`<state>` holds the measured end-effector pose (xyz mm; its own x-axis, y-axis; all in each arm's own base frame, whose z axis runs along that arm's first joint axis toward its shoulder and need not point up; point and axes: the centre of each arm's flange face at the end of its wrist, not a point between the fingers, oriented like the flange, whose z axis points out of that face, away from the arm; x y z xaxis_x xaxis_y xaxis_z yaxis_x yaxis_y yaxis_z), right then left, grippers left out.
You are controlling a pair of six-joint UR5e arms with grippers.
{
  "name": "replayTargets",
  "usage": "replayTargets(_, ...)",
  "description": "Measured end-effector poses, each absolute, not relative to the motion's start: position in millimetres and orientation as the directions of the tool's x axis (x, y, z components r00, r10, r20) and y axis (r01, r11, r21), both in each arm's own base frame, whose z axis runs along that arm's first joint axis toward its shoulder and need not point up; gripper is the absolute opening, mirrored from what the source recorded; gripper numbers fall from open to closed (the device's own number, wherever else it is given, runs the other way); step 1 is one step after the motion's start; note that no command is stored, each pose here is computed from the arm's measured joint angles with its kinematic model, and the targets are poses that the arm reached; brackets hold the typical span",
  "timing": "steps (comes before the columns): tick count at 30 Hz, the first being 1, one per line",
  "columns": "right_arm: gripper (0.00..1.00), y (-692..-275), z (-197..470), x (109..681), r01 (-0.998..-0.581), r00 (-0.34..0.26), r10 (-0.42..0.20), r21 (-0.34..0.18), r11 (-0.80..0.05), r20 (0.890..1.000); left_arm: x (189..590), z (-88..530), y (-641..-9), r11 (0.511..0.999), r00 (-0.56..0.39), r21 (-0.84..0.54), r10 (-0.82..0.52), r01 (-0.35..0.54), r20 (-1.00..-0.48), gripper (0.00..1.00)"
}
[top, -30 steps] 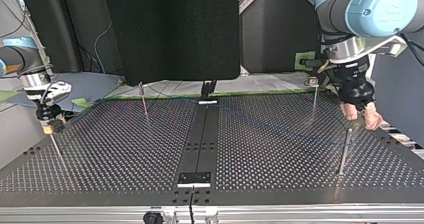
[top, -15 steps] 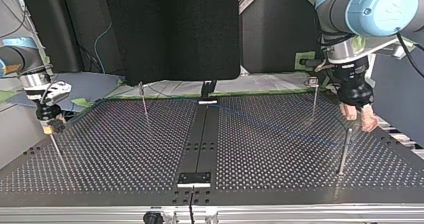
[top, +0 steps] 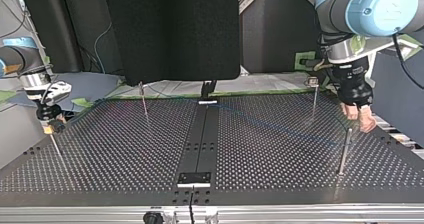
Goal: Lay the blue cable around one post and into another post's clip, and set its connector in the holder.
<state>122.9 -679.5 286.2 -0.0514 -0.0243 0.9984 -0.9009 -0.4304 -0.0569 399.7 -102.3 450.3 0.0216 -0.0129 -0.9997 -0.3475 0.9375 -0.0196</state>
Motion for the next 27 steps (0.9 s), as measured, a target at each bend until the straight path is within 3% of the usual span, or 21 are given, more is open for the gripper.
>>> replayTargets(27,0.95,-679.1,286.1,123.9,-0.900,-0.052,-0.026,-0.058,-0.432,0.998,401.2,448.4,-103.8,0.940,-0.003,0.041,0.042,-0.337,-0.999,1.00)
